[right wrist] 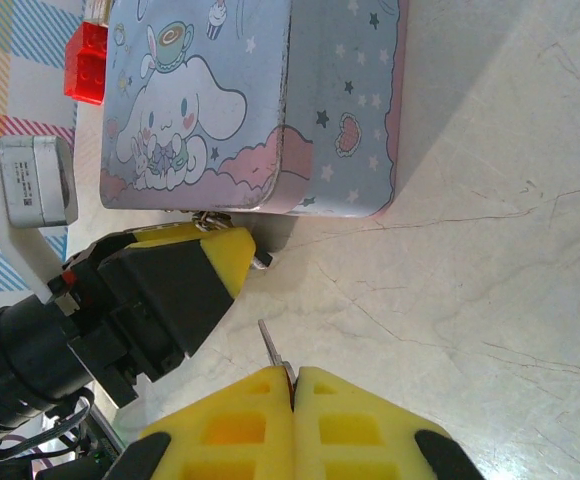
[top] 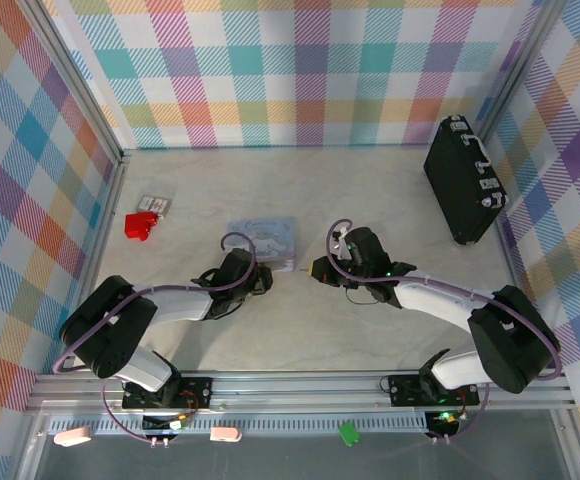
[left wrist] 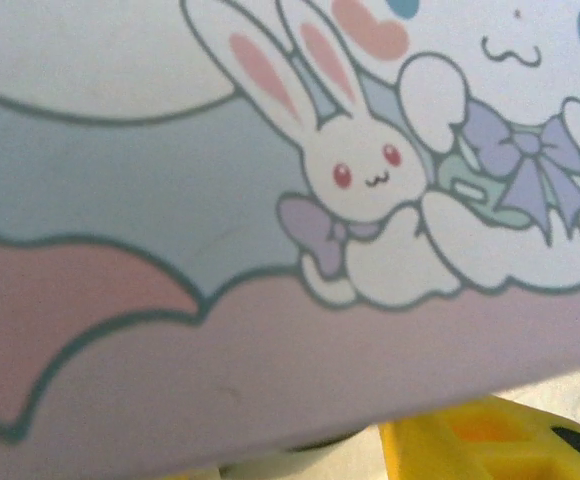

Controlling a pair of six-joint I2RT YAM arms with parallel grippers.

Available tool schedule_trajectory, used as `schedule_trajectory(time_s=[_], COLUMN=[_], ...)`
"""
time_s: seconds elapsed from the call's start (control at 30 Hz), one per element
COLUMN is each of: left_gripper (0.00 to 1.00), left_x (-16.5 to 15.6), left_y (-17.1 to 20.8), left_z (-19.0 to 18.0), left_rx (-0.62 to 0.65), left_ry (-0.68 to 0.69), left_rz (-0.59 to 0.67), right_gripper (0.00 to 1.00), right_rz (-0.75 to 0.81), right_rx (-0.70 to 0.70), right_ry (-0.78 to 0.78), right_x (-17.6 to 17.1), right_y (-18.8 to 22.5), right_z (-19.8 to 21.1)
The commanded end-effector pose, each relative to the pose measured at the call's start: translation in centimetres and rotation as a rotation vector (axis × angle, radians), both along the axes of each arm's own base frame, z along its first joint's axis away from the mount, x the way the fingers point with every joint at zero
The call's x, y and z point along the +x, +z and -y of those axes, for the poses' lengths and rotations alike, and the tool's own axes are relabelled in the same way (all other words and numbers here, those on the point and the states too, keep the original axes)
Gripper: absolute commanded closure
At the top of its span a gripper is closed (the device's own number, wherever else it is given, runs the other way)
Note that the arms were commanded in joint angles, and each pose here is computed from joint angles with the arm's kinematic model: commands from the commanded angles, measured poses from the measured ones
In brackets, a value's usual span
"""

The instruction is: Unlock the padlock with the key

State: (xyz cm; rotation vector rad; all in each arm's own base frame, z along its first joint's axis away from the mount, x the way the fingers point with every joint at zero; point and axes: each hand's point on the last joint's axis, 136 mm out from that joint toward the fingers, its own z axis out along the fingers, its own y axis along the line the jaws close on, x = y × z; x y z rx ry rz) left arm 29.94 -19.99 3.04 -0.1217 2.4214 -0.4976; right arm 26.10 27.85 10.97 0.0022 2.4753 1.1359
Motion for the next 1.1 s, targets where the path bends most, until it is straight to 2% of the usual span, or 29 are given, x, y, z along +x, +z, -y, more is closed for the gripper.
schedule_trajectory(time_s=[0.0,0.53,0.9,1.07], left_gripper=[0.55,0.80,0.85,0.84], left_x=[0.8,-1.2,-1.9,-2.2], left_y=[-0.2,0.9,1.7,2.5], left_z=[0.0,-1.6,-1.7,-0.8], left_rx=[0.024,0.091,0.216,0.220], left_ry=[-0.003,-0.001,-0.056,-0.089], left_rz=[0.028,0.000,-0.137,-0.219], right_gripper=[1.00,1.00,1.00,1.00], right_rz=[0.035,0.038,0.061,0.068], right_rx=[0.027,0.037,0.039,0.034], right_ry=[0.016,0.027,0.112,0.156], right_x=[0.2,0.3,-1.1,-1.7], right_y=[1.6,2.0,2.1,1.8], right_z=[-0.6,-1.0,-3.5,-5.1])
